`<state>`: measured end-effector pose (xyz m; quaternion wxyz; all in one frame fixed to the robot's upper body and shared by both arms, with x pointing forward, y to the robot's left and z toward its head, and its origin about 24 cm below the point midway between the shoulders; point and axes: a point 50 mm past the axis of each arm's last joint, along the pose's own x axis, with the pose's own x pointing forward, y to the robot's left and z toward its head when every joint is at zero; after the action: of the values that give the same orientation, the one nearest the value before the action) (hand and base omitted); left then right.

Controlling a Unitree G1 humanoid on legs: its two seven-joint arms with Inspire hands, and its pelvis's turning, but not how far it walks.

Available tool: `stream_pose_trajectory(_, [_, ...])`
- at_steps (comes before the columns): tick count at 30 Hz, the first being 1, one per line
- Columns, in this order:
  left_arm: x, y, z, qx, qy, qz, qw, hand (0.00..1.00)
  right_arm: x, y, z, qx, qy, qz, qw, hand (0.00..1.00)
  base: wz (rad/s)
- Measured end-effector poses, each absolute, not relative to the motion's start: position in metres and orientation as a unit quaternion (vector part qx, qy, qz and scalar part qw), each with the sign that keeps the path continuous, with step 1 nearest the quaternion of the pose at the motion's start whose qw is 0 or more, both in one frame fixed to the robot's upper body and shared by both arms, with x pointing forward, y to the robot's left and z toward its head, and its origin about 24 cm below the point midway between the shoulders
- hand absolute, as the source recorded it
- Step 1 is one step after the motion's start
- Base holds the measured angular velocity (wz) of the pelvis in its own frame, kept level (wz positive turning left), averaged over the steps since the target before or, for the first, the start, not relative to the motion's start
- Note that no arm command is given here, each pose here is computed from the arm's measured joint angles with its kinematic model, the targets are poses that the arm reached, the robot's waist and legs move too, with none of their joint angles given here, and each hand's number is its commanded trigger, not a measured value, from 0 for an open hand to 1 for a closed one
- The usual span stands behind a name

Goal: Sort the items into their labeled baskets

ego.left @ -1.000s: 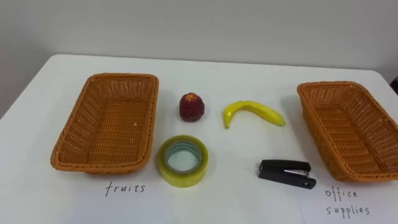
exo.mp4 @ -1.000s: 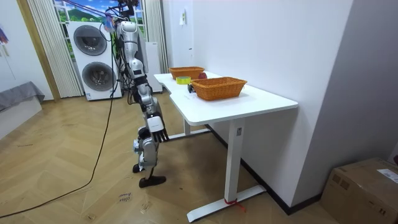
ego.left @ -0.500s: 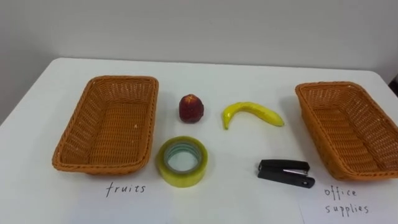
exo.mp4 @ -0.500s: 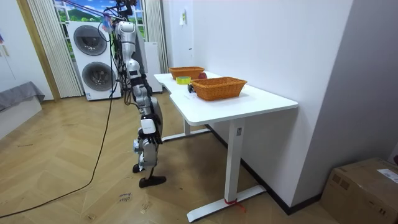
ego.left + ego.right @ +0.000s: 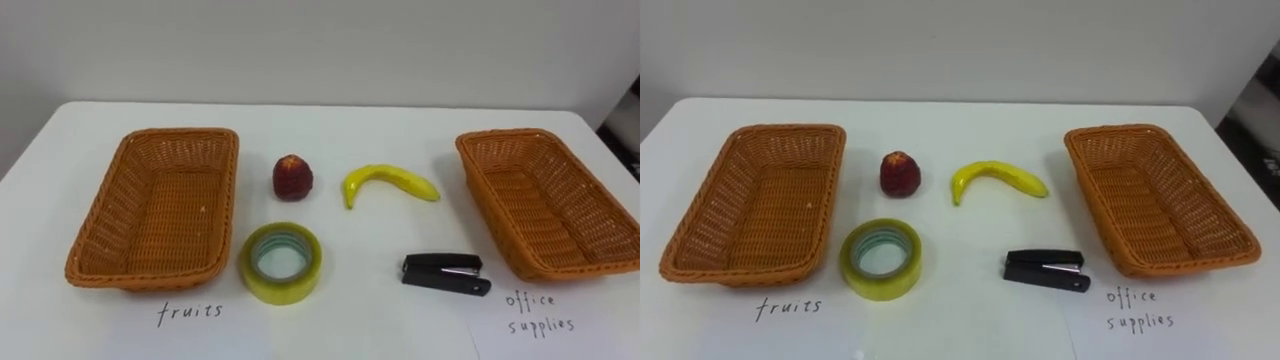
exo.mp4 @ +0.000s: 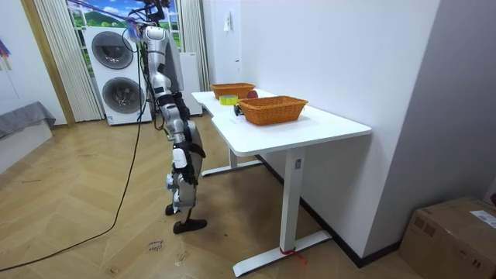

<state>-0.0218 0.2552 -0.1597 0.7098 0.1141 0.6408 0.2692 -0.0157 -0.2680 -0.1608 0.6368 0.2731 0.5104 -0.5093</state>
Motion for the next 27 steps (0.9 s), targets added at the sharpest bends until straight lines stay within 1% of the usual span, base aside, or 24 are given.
stream_pose_trajectory(4, [-0.027, 0.263, -0.156, 0.113, 0.636, 0.298, 0.703, 0.0, -0.017, -0.28, -0.155, 0.329, 0.447, -0.595, 0.581, 0.0, -0.11])
stream_pose_trajectory(5, [-0.028, 0.264, -0.156, 0.114, 0.636, 0.3, 0.702, 0.0, -0.017, -0.282, -0.155, 0.336, 0.438, -0.605, 0.574, 0.0, -0.09])
stream_pose_trajectory(7, [-0.025, 0.267, -0.155, 0.118, 0.632, 0.302, 0.704, 0.0, -0.017, -0.288, -0.152, 0.353, 0.415, -0.638, 0.545, 0.0, -0.04])
stream_pose_trajectory(10, [-0.022, 0.271, -0.153, 0.115, 0.622, 0.311, 0.71, 0.0, -0.016, -0.3, -0.146, 0.365, 0.383, -0.671, 0.52, 0.0, 0.0])
stream_pose_trajectory(12, [-0.021, 0.275, -0.151, 0.117, 0.616, 0.317, 0.712, 0.0, -0.008, -0.311, -0.139, 0.367, 0.352, -0.69, 0.515, 0.0, 0.0])
stream_pose_trajectory(16, [-0.015, 0.277, -0.149, 0.119, 0.606, 0.315, 0.72, 0.0, 0.006, -0.339, -0.116, 0.34, 0.289, -0.726, 0.523, 0.0, 0.0])
stream_pose_trajectory(17, [-0.016, 0.278, -0.149, 0.119, 0.606, 0.314, 0.721, 0.0, 0.009, -0.342, -0.113, 0.337, 0.283, -0.729, 0.525, 0.0, 0.0])
stream_pose_trajectory(20, [-0.016, 0.276, -0.149, 0.127, 0.607, 0.304, 0.724, 0.0, 0.029, -0.358, -0.093, 0.327, 0.243, -0.737, 0.54, 0.0, 0.0])
stream_pose_trajectory(23, [-0.015, 0.276, -0.149, 0.128, 0.606, 0.301, 0.725, 0.0, 0.037, -0.366, -0.083, 0.307, 0.228, -0.745, 0.547, 0.0, 0.0])
stream_pose_trajectory(27, [-0.014, 0.275, -0.149, 0.123, 0.605, 0.291, 0.73, 0.0, 0.053, -0.376, -0.057, 0.261, 0.185, -0.749, 0.579, 0.0, -0.06])
